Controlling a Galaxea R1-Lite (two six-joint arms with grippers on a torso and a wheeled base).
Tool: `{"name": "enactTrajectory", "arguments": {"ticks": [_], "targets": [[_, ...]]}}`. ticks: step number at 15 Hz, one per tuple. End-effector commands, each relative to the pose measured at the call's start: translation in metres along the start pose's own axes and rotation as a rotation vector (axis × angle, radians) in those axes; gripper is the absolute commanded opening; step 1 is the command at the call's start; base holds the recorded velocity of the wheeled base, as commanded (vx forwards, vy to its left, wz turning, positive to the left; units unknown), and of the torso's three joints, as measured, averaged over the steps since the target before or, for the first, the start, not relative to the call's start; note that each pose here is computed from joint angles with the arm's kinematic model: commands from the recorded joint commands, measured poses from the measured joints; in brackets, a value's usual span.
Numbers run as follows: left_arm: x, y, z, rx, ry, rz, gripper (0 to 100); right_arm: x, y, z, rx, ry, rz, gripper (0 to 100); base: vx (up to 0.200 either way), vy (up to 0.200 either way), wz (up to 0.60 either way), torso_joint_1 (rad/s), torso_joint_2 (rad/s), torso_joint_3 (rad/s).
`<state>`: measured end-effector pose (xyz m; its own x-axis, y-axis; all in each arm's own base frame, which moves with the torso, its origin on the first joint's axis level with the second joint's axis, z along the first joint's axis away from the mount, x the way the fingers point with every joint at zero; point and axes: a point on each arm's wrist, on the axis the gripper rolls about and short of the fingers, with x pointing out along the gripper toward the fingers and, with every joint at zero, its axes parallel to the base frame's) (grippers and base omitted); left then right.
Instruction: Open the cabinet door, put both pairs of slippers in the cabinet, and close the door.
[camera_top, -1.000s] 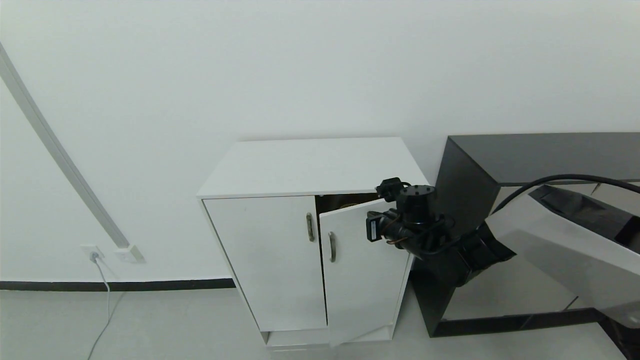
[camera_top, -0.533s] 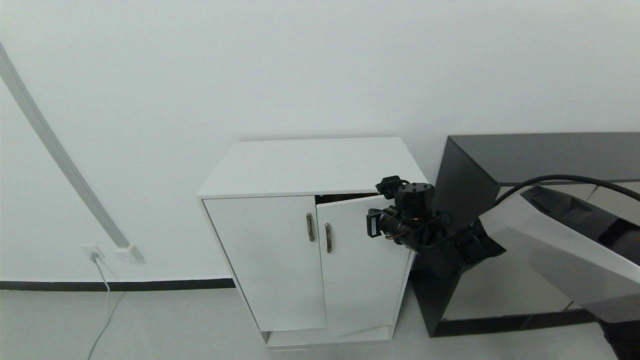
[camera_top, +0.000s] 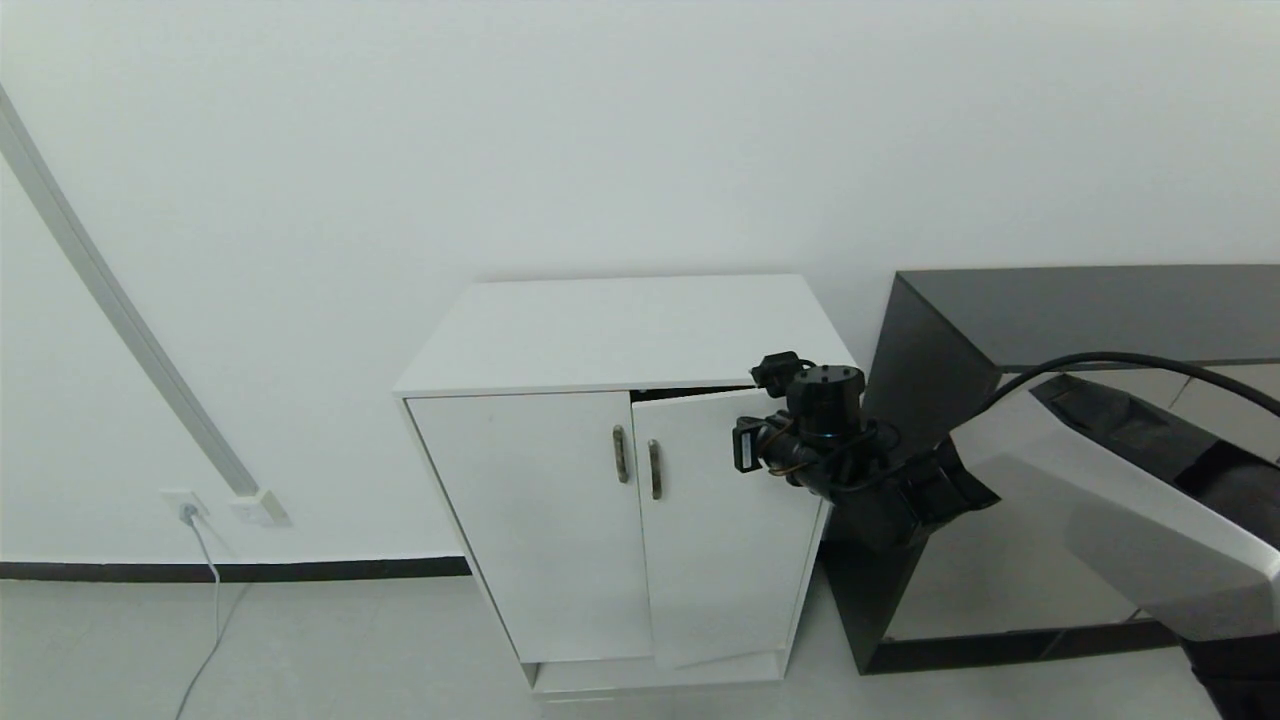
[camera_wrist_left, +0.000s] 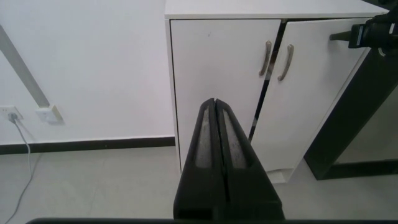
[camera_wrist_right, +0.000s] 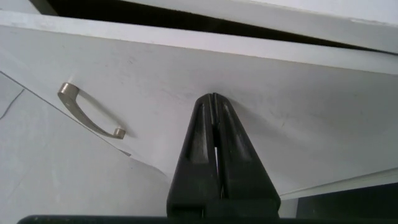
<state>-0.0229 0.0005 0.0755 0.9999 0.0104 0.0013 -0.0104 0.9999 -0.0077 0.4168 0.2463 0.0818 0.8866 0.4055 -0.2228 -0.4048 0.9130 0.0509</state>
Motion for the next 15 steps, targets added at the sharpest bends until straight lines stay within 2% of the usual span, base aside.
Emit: {"name": "enactTrajectory", "arguments": {"ticks": [1,15], "targets": [[0.0001,0.0000,0.0000,-0.002,0.001,0.000,0,0.0009,-0.0015,0.0007,0.001,-0.004,-0.003,0,0.000,0.000,0.00,0.000,0.00,0.000],[0.0001,0.0000,0.0000,0.002,0.001,0.000,0,0.0106,-0.0047,-0.0035,-0.010,-0.010,-0.012,0,0.000,0.000,0.00,0.000,0.00,0.000]]}}
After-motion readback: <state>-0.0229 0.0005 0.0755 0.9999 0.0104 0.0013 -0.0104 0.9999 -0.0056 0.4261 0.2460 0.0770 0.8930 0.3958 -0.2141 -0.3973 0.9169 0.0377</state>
